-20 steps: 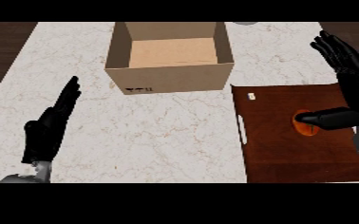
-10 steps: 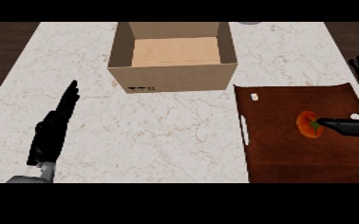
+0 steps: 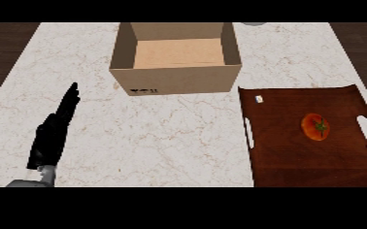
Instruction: Pick the tomato from the tray and place it in the cardboard box
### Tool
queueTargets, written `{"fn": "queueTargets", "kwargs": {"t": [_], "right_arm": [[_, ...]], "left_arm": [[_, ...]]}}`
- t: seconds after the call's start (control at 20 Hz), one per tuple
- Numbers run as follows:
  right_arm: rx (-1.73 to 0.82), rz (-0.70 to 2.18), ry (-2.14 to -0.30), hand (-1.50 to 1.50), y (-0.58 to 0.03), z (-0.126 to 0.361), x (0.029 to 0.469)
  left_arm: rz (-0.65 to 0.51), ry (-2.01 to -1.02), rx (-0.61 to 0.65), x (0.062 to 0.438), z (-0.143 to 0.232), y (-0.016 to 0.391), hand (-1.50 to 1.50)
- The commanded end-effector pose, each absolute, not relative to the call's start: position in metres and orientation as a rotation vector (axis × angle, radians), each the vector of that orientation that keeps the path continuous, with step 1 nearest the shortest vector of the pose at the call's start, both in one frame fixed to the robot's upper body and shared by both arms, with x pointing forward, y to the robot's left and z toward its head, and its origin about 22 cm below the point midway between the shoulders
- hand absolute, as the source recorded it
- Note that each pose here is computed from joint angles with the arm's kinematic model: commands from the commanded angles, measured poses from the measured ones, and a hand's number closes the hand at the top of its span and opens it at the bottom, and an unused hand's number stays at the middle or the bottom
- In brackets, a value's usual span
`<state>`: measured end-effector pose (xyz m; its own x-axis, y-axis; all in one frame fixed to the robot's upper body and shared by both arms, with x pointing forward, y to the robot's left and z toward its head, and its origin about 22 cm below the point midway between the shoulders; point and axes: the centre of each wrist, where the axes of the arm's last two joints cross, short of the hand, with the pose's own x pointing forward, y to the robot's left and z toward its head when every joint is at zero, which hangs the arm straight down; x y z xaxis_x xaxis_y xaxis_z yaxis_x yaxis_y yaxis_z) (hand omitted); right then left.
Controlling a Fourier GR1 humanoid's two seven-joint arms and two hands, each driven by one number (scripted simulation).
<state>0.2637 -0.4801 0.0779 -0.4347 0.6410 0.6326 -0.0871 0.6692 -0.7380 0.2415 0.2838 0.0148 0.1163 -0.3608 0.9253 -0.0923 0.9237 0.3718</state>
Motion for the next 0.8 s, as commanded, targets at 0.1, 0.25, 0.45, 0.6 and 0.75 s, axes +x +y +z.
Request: {"fn": "queueTargets", "kwargs": {"t": [0.1, 0.25, 0.45, 0.6, 0.75], "right_arm": [[-0.500, 1.251, -1.537, -1.50, -0.472, 0.092, 0.259], [-0.463, 1.301, -1.459, -1.50, -0.449, 0.088, 0.262], [-0.486, 1.302, -1.421, -1.50, -0.427, 0.078, 0.254], [-0.523, 1.266, -1.383, -1.50, -0.430, 0.056, 0.253], [-0.551, 1.255, -1.376, -1.50, -0.407, 0.065, 0.257]], "left_arm": [[-0.207, -1.444, 0.390, 0.229, 0.012, 0.283, 0.00], [-0.200, -1.434, 0.389, 0.237, 0.015, 0.283, 0.00], [-0.176, -1.449, 0.387, 0.241, 0.006, 0.268, 0.00], [-0.205, -1.453, 0.388, 0.247, 0.012, 0.297, 0.00], [-0.190, -1.438, 0.383, 0.245, 0.015, 0.273, 0.00]]}}
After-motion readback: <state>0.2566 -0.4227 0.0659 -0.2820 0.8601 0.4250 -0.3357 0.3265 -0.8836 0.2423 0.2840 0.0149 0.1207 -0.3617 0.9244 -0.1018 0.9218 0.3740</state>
